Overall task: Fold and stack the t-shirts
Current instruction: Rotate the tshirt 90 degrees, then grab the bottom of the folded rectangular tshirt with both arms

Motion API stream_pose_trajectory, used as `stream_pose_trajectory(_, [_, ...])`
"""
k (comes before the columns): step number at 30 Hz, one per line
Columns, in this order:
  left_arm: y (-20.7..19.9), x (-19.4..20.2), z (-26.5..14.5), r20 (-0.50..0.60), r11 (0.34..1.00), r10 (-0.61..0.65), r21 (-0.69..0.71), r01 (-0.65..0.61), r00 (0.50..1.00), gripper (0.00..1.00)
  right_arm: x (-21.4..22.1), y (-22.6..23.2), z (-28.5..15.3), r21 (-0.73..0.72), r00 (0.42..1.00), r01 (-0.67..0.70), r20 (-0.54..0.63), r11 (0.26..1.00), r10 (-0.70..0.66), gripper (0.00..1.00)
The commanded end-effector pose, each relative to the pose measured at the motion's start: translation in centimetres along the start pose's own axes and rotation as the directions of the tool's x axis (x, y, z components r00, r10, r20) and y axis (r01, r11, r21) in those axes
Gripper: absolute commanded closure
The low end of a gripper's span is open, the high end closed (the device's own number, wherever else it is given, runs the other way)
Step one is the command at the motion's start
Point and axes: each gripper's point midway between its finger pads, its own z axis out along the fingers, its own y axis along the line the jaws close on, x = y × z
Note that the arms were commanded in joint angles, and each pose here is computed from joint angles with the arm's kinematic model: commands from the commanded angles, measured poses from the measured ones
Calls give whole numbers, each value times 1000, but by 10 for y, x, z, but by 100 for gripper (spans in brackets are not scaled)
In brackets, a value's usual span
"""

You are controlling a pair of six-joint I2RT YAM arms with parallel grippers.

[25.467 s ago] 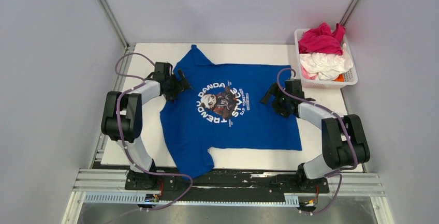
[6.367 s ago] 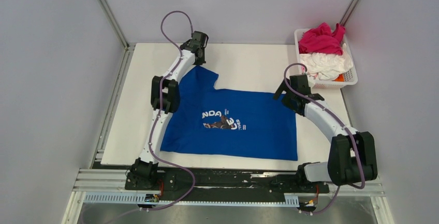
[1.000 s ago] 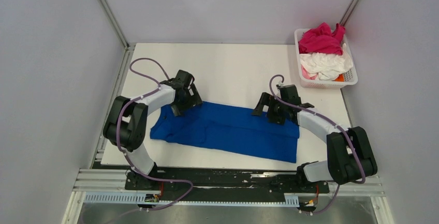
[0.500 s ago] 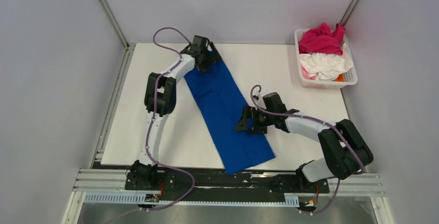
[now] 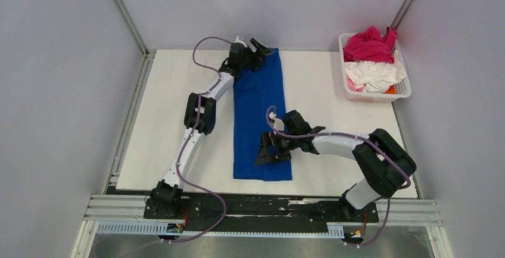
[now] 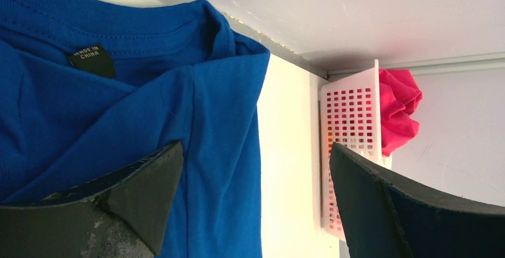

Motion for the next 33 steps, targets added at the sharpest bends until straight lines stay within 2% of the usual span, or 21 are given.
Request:
stream_pose_trajectory(1, [6, 5, 5, 3, 996, 79, 35, -79, 997, 0, -21, 12, -5, 18, 995, 61, 72, 998, -62, 0])
stream_pose_trajectory(5, [-40, -3, -15, -38, 972, 231, 56, -229, 972, 0, -46, 16, -23, 107, 978, 54, 196, 993, -75, 0])
stream_pose_trajectory(7, [-73, -10, -34, -50, 951, 306, 66, -302, 951, 0, -55, 18, -33, 133, 963, 43, 259, 990, -77, 0])
stream_pose_trajectory(8, [-106, -19, -51, -46, 931, 358, 93, -353, 932, 0, -60, 18, -40, 149, 951, 32, 299, 988, -76, 0])
stream_pose_trajectory(9, [-107, -12, -58, -77, 925, 375, 90, -368, 924, 0, -64, 19, -47, 159, 939, 24, 336, 987, -77, 0])
stream_pose_trajectory(10, [-144, -19, -80, -62, 898, 432, 117, -423, 900, 0, -66, 22, -54, 159, 929, 23, 362, 987, -80, 0])
stream_pose_trajectory(11, [-139, -7, -88, -98, 895, 444, 95, -436, 891, 0, -68, 25, -61, 155, 919, 28, 384, 988, -86, 0])
stream_pose_trajectory(13, [-185, -5, -133, -84, 857, 513, 92, -506, 854, 0, -71, 24, -75, 171, 898, 15, 432, 985, -89, 0])
stream_pose_trajectory(14, [-174, -1, -142, -100, 846, 533, 36, -532, 840, 0, -71, 20, -81, 191, 886, -4, 456, 982, -85, 0])
stream_pose_trajectory(15, [-199, 3, -168, -93, 835, 550, 30, -549, 830, 0, -71, 17, -88, 205, 874, -30, 481, 978, -74, 0])
stream_pose_trajectory(17, [-193, 10, -202, -112, 828, 547, -77, -556, 830, 0, -68, 9, -100, 227, 852, -77, 521, 971, -54, 0])
stream_pose_trajectory(18, [-164, 22, -212, -153, 823, 527, -153, -547, 836, 0, -67, 4, -105, 236, 841, -107, 539, 966, -38, 0])
stream_pose_trajectory(19, [-184, 23, -237, -118, 818, 542, -154, -554, 832, 0, -65, -1, -109, 245, 832, -134, 553, 960, -25, 0])
stream_pose_trajectory(20, [-152, 43, -248, -178, 815, 514, -203, -542, 839, 0, -62, -5, -112, 252, 827, -150, 562, 956, -19, 0])
stream_pose_trajectory(21, [-172, 46, -271, -137, 816, 530, -186, -547, 837, 0, -58, -8, -115, 258, 825, -161, 565, 953, -13, 0])
stream_pose_trajectory(22, [-138, 68, -282, -200, 814, 500, -225, -536, 843, 0, -54, -10, -116, 260, 825, -168, 566, 951, -9, 0])
stream_pose_trajectory(23, [-152, 75, -303, -180, 822, 504, -201, -533, 845, 0, -50, -12, -117, 258, 825, -173, 566, 951, -4, 0])
stream_pose_trajectory(24, [-123, 95, -317, -237, 815, 483, -230, -532, 843, 0, -44, -14, -116, 252, 830, -172, 558, 952, 2, 0])
stream_pose_trajectory(25, [-133, 106, -336, -230, 819, 496, -198, -539, 837, 0, -39, -14, -116, 241, 835, -169, 551, 956, 9, 0])
stream_pose_trajectory(30, [-50, 183, -413, -410, 811, 386, -276, -516, 826, 0, -10, -12, -107, 179, 871, -154, 488, 972, 49, 0])
stream_pose_trajectory(33, [-30, 212, -445, -453, 849, 301, -274, -452, 839, 0, 6, -16, -100, 152, 888, -168, 452, 974, 83, 0])
